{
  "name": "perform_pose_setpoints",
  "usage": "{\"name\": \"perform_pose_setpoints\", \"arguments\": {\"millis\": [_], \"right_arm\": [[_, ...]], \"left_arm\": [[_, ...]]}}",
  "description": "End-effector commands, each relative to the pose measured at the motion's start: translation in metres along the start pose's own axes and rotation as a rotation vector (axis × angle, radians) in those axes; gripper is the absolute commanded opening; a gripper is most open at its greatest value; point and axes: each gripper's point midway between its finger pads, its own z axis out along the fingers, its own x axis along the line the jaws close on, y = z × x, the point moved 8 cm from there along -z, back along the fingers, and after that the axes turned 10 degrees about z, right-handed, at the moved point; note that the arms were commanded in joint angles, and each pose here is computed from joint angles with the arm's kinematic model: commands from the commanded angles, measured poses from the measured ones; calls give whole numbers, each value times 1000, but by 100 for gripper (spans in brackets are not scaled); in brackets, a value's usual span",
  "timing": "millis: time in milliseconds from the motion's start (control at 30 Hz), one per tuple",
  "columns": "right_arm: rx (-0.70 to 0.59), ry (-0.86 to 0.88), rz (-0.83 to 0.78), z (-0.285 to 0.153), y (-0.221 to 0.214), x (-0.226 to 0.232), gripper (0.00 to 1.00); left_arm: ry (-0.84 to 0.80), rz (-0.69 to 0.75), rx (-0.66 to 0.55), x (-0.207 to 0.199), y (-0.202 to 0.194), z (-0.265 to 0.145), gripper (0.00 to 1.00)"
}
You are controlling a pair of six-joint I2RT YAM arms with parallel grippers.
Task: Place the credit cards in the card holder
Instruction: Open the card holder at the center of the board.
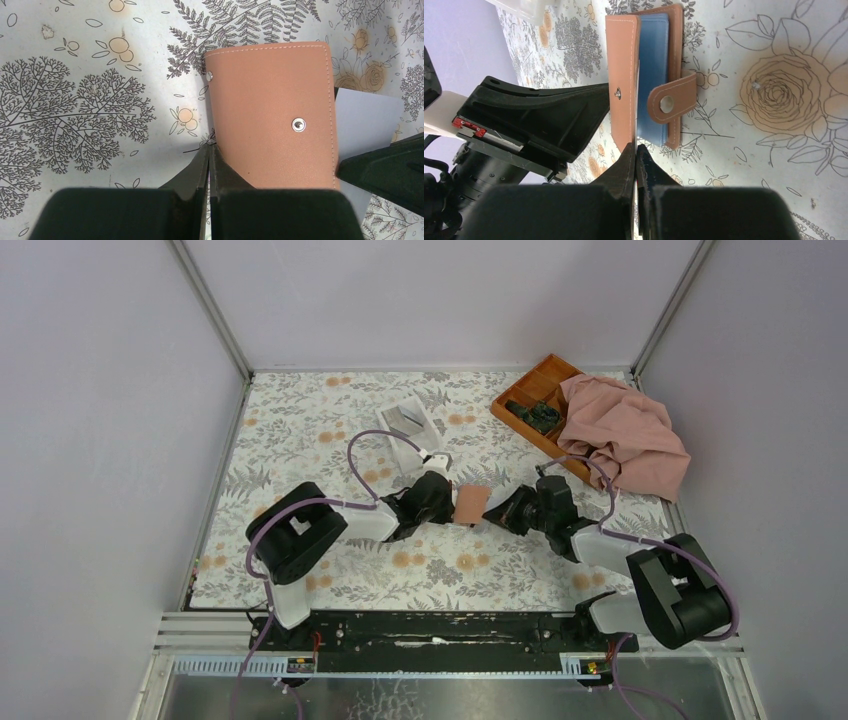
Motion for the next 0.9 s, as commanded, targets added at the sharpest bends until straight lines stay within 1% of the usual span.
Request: {"name": "perform_pose_setpoints", "arguments": {"millis": [0,367,867], "right_arm": [[-3,100,-57,3,10,24,0],[24,121,-69,11,12,29,0],[25,129,-111,12,15,44,0]], "left_arm": [[45,53,230,17,-59,-1,0],[18,47,228,15,-63,1,0],[-24,38,228,10,-65,4,0]]}}
